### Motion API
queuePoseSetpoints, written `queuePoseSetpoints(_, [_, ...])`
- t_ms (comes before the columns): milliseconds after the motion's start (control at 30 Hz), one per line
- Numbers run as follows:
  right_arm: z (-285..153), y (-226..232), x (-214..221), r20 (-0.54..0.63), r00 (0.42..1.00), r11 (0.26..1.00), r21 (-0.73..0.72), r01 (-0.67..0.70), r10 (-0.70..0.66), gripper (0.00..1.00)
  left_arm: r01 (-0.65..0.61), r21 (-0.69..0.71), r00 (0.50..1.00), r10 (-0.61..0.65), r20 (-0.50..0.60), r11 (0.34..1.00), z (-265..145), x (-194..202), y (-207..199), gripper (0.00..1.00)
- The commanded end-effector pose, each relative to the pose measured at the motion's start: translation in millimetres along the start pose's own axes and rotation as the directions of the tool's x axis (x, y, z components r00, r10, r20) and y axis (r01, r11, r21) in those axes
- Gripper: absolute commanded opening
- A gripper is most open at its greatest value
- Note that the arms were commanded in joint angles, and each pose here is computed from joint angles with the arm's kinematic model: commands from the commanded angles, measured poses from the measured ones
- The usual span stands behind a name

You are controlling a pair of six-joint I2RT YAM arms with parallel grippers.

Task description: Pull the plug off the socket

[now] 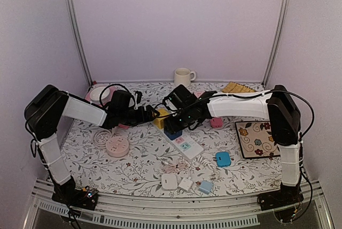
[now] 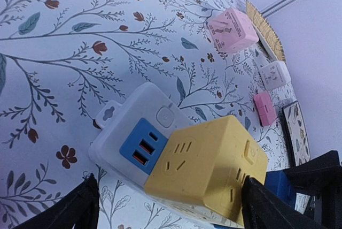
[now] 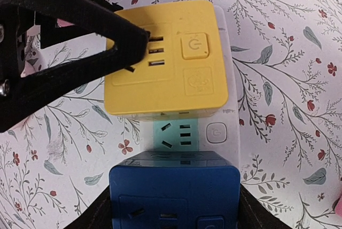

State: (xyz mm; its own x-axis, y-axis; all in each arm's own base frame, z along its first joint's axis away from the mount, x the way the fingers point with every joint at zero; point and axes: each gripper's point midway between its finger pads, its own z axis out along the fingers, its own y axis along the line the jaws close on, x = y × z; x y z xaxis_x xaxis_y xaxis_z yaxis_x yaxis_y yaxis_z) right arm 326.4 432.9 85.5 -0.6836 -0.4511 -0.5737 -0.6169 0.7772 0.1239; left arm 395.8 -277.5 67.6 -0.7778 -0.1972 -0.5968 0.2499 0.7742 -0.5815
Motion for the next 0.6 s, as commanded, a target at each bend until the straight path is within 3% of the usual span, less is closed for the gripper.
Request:
queuePoseSetpoints(0, [-49.9, 42.7, -58.1, 0.212, 0.975, 0.996, -0.044, 0.073, -0.062, 0.30, 0.015, -0.217, 0.979, -0.058, -0.196, 0.976, 1.8, 69.8, 66.5, 0.91])
queuePoseSetpoints(267, [-52.4, 50.4, -64.2, 0.235, 0.958, 0.987, 0.032, 0.160, -0.163, 0.30, 0.014, -0.231, 0.976, -0.063, -0.206, 0.973, 3.4, 74.3, 71.3, 0.91])
queuePoseSetpoints(567, [-59.3, 33.7, -71.0, 0.218, 0.976, 0.994, -0.101, 0.048, -0.025, 0.30, 0.006, -0.238, 0.975, -0.059, -0.214, 0.971, 2.6, 77.2, 73.8, 0.91])
